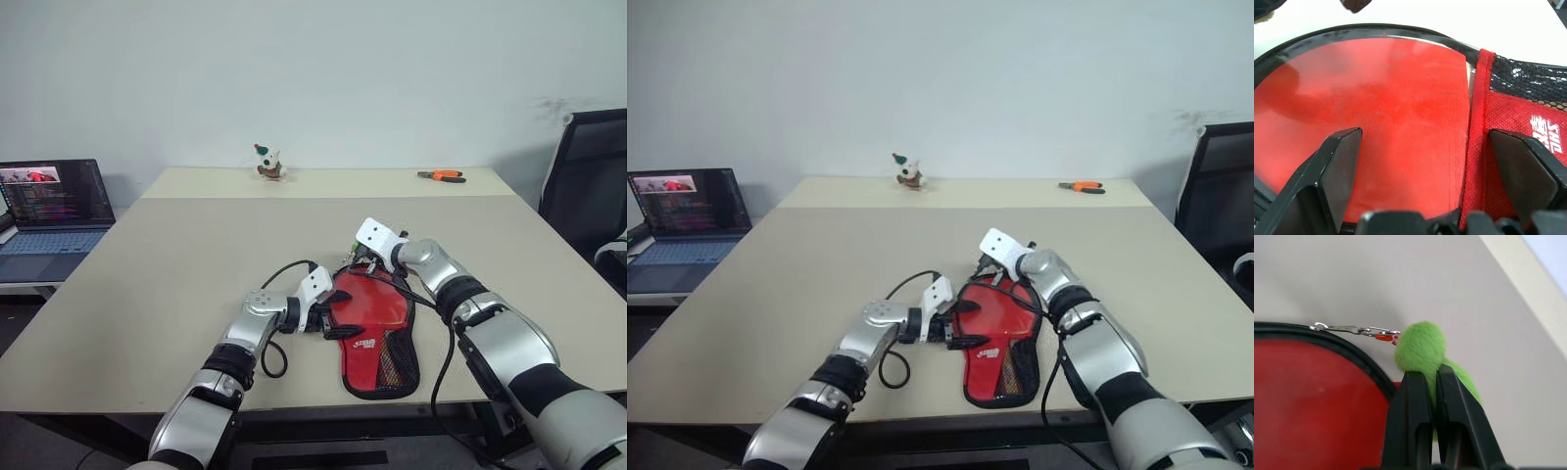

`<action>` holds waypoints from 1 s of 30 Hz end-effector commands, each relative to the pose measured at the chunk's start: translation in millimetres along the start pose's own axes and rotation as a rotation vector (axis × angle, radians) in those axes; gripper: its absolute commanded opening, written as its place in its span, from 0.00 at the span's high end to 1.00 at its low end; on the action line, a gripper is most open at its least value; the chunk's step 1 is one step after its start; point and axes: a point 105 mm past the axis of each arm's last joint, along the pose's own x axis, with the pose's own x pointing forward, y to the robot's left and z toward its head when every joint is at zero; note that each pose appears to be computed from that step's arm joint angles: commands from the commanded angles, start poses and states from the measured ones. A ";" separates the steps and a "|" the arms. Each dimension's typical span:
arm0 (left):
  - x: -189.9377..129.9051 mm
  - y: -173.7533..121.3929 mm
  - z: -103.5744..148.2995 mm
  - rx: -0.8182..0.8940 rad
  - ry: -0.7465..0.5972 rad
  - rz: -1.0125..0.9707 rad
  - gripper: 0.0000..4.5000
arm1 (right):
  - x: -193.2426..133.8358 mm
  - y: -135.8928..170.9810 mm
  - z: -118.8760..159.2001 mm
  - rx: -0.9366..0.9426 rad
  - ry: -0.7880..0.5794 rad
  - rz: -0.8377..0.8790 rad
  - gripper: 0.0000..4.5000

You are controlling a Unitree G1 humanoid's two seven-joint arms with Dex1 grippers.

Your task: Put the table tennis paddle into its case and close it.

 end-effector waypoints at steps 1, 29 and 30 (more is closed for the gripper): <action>1.7 -7.8 -22.4 -0.073 0.057 -0.005 0.00 | -3.2 -17.5 11.4 -0.069 -0.007 -0.075 0.99; 7.9 -17.5 -15.6 -0.138 0.008 -0.023 0.00 | -49.1 -64.2 -91.6 -0.021 0.273 -0.247 0.99; 8.5 -17.4 -15.0 -0.135 0.009 -0.023 0.00 | -51.0 -64.7 -94.1 -0.015 0.273 -0.240 0.99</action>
